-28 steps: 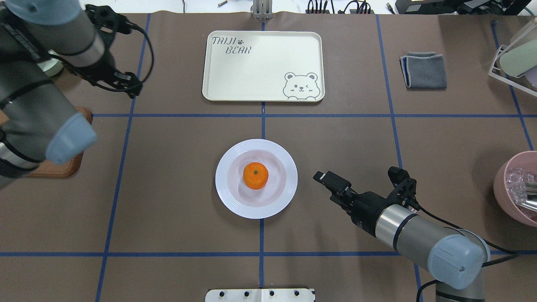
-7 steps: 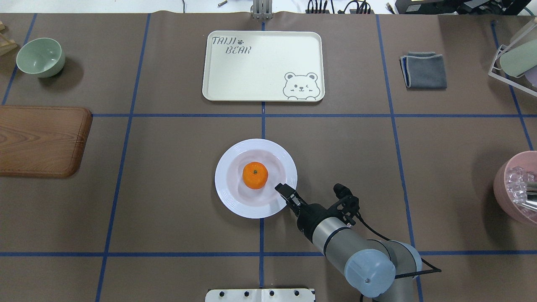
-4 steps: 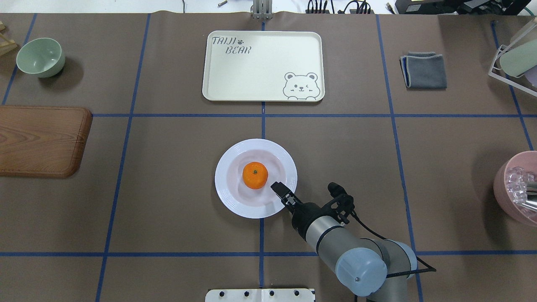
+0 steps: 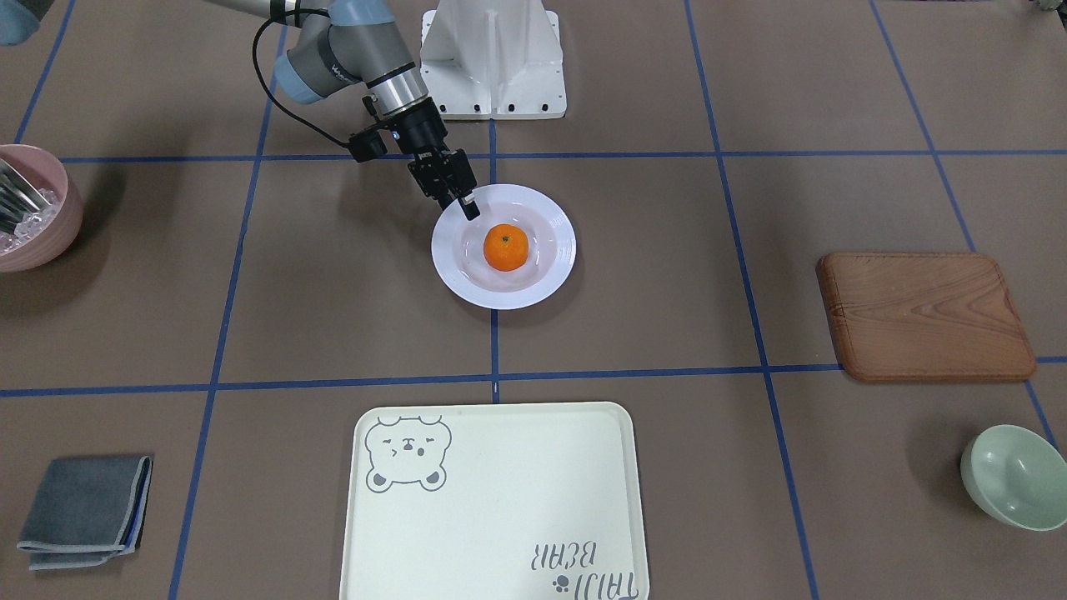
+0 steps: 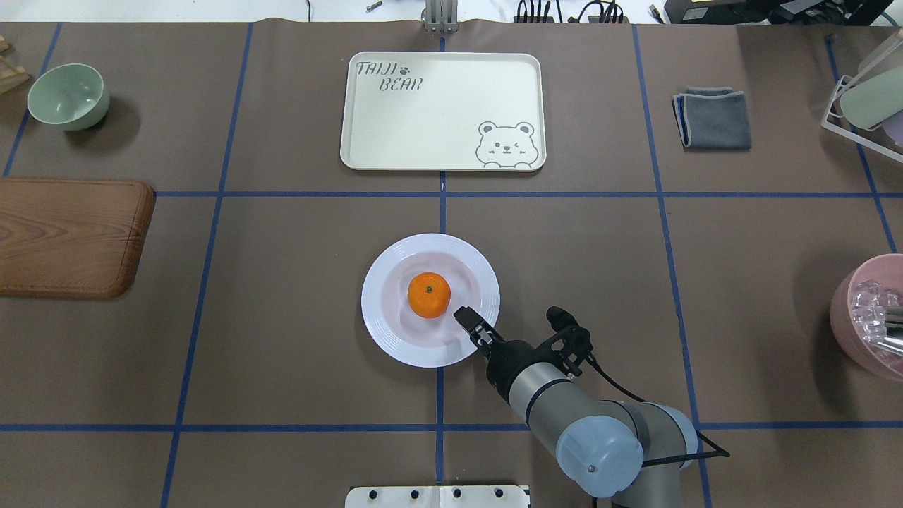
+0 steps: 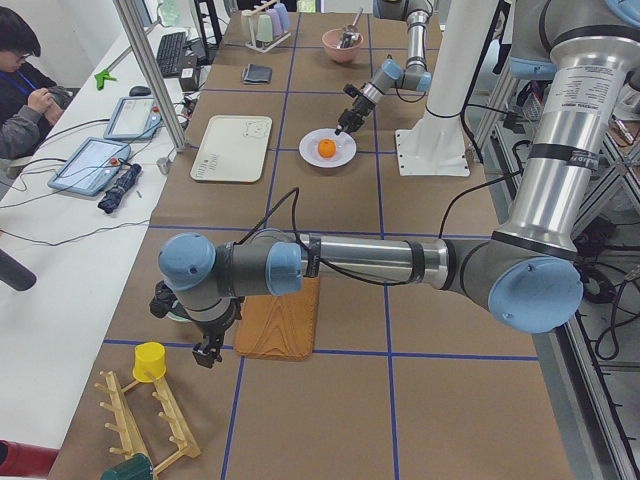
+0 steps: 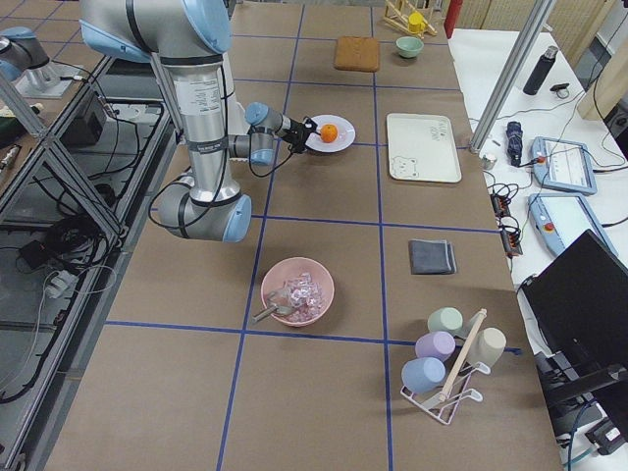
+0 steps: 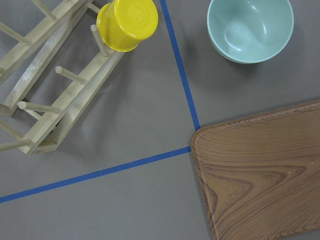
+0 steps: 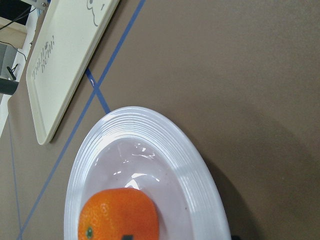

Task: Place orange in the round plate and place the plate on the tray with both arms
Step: 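Grasp the rim of the white plate nearest the right gripper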

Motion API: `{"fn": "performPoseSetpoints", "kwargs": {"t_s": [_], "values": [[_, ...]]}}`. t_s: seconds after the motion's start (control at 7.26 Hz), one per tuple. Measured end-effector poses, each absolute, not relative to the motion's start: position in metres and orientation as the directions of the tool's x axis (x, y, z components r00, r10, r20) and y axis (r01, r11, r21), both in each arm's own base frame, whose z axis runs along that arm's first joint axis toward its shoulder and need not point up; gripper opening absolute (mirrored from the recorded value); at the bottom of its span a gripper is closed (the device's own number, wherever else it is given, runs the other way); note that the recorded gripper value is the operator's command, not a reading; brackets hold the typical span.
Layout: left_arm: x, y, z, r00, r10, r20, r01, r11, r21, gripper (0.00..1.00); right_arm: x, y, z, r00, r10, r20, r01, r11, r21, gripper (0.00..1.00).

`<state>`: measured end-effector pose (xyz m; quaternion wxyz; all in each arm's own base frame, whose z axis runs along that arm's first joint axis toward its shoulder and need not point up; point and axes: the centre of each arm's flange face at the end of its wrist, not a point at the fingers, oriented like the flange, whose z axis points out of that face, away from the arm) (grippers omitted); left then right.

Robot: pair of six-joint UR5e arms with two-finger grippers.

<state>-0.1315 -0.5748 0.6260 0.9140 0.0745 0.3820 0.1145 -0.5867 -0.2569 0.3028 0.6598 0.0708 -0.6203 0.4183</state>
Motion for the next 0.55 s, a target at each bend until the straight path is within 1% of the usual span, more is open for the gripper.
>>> {"fn": "performPoseSetpoints", "kwargs": {"t_s": [0.55], "values": [[-0.1314,-0.5745,0.6230,0.682,0.269,-0.680,-0.153,0.962,0.228,0.98,-0.5841,-0.2597,0.3008,-0.159,0.492,0.856,-0.637,0.611,-0.469,0.00]]}}
